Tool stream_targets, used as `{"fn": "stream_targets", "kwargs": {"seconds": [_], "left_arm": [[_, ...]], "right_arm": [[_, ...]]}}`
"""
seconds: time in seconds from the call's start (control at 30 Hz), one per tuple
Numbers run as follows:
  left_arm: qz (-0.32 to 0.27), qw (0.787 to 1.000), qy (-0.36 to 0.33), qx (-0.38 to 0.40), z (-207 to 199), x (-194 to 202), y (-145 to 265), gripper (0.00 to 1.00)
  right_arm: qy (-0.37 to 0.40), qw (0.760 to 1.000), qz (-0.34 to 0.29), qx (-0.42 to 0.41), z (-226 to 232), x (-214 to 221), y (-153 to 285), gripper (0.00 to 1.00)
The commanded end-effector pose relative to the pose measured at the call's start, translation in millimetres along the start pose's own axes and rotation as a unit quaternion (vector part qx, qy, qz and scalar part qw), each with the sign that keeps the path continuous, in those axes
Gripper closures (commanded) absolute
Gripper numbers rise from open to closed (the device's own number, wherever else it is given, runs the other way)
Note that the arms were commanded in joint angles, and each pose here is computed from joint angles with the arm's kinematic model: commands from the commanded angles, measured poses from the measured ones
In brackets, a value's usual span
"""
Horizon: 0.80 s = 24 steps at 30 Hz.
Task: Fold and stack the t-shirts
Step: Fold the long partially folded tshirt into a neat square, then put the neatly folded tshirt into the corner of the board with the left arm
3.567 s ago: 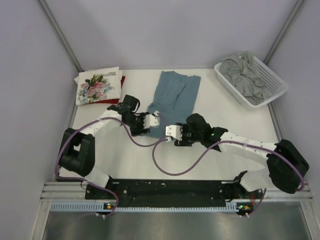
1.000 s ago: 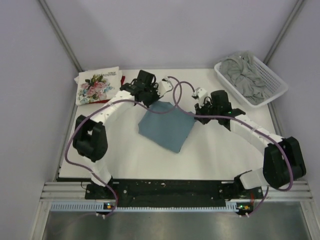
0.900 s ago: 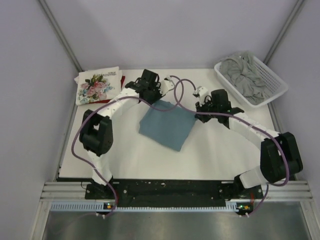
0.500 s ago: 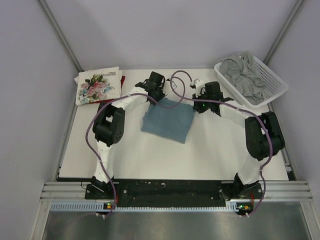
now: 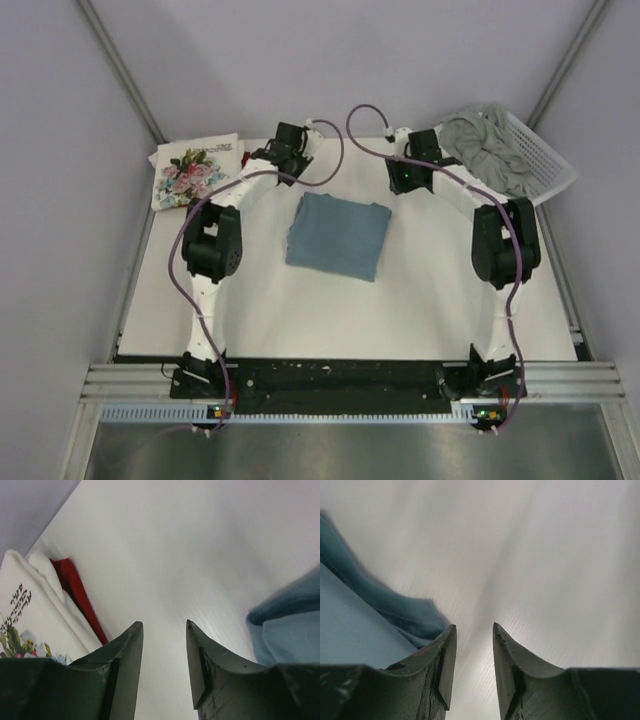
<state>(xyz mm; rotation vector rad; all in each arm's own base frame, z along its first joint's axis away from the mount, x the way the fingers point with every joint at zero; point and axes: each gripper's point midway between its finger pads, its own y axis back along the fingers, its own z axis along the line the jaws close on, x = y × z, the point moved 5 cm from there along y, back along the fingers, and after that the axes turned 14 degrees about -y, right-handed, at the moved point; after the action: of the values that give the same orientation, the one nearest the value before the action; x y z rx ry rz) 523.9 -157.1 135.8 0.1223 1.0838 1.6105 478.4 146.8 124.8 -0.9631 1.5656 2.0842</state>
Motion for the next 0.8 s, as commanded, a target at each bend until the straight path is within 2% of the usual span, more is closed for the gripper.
{"fn": "stream_targets", "kwargs": {"seconds": [0.0,0.1,0.17,0.27,0.33,0.43,0.57,0.63,0.77], "left_arm": [[-0.071,0.996,0.052,0.011,20,-20,74,0.55],[-0.126,0.985,0.058,0.106,-18,-14,110,0.6],[-0.138,0.975,0.059,0.163,-49,-1,122,0.74],[-0.124,0.966,0.047,0.221,-89,20,123,0.93],[-0.084,0.965,0.055,0.244,-102,36,119,1.0],[-0.046,0.96,0.06,0.27,-122,56,109,1.0],[0.008,0.948,0.078,0.308,-146,85,104,1.0],[0.021,0.942,0.093,0.323,-153,98,102,0.99],[0.035,0.942,0.113,0.314,-147,115,98,0.99]], "right_arm": [[-0.058,0.998,-0.027,-0.027,18,-24,64,0.65],[-0.07,0.995,-0.026,-0.07,52,-3,98,0.69],[-0.056,0.992,0.008,-0.112,84,32,105,0.73],[-0.064,0.979,0.058,-0.185,126,75,112,0.85],[-0.078,0.968,0.07,-0.227,148,96,111,0.88],[-0.107,0.962,0.094,-0.232,152,124,104,0.93],[-0.131,0.955,0.137,-0.229,149,156,91,0.92],[-0.142,0.954,0.156,-0.214,144,170,85,0.92],[-0.164,0.953,0.178,-0.182,128,185,78,0.92]]}}
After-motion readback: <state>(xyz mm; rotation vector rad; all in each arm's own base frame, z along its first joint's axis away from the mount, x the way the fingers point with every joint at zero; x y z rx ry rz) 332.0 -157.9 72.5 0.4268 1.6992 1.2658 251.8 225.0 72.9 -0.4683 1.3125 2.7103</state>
